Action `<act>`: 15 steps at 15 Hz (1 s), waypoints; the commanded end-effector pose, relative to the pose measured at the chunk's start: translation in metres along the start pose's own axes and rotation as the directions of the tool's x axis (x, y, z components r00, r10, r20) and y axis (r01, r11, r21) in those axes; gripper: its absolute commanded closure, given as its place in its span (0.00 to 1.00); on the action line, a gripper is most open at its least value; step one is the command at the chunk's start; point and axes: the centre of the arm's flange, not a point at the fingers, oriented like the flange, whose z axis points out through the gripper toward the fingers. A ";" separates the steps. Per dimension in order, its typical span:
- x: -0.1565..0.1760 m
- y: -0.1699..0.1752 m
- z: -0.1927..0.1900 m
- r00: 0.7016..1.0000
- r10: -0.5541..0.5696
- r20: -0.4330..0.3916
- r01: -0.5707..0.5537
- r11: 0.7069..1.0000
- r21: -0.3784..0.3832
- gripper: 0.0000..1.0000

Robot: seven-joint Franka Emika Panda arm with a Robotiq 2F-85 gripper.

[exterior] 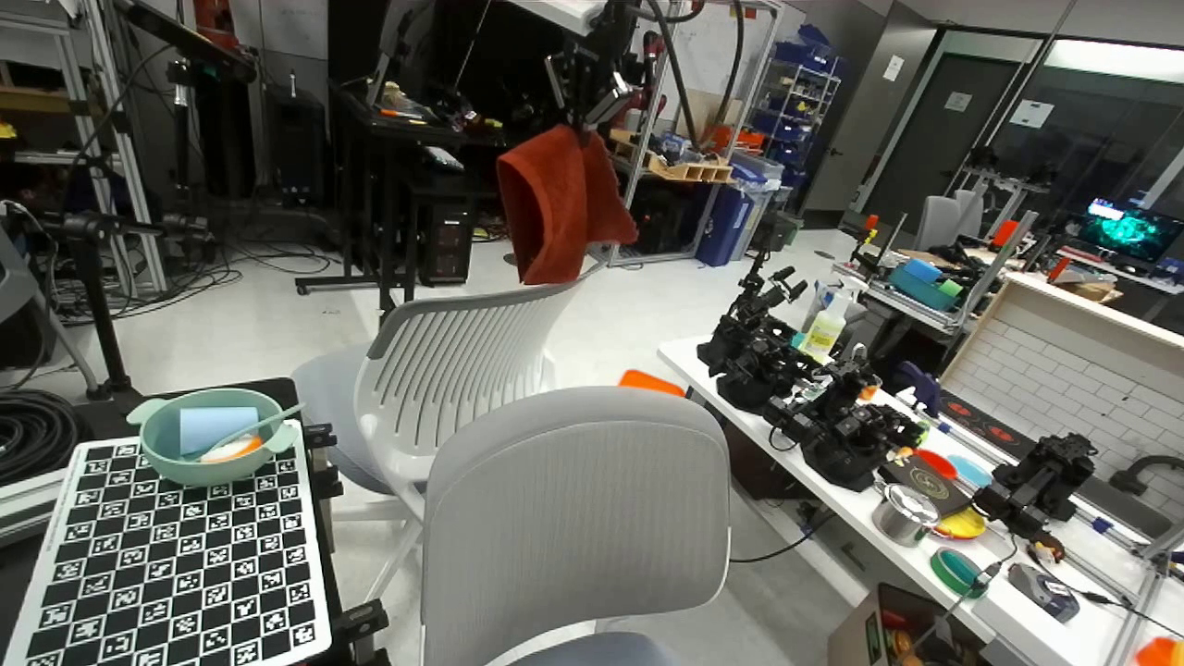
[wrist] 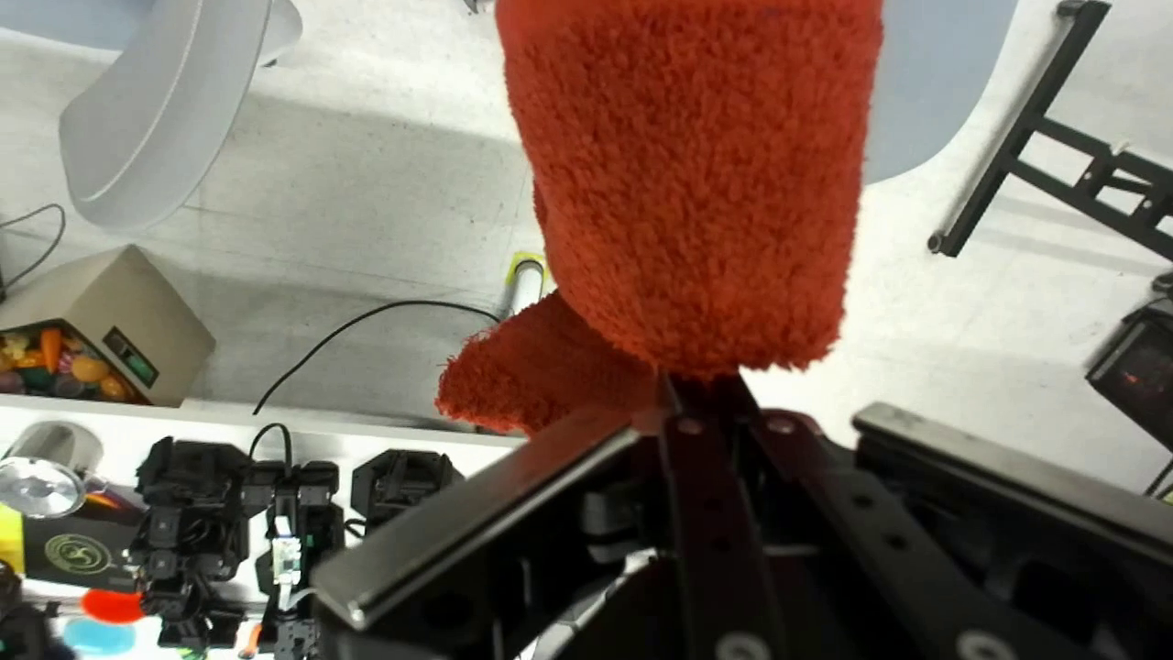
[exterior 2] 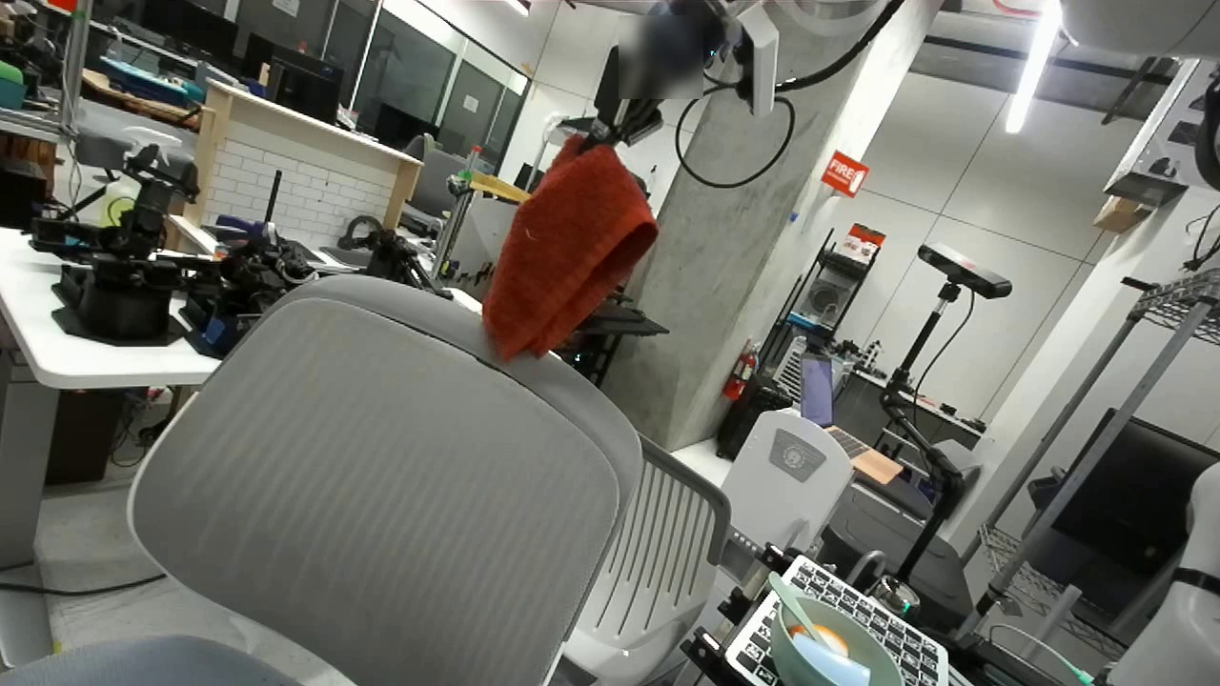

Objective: Shift the towel to the chair on the left, then back to the one on the right

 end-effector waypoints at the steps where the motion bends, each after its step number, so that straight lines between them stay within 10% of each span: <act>1: 0.011 0.017 -0.046 0.999 0.016 -0.047 -0.015 1.000 0.014 0.99; 15: 0.010 0.019 -0.002 1.000 0.018 -0.013 -0.018 1.000 0.009 0.99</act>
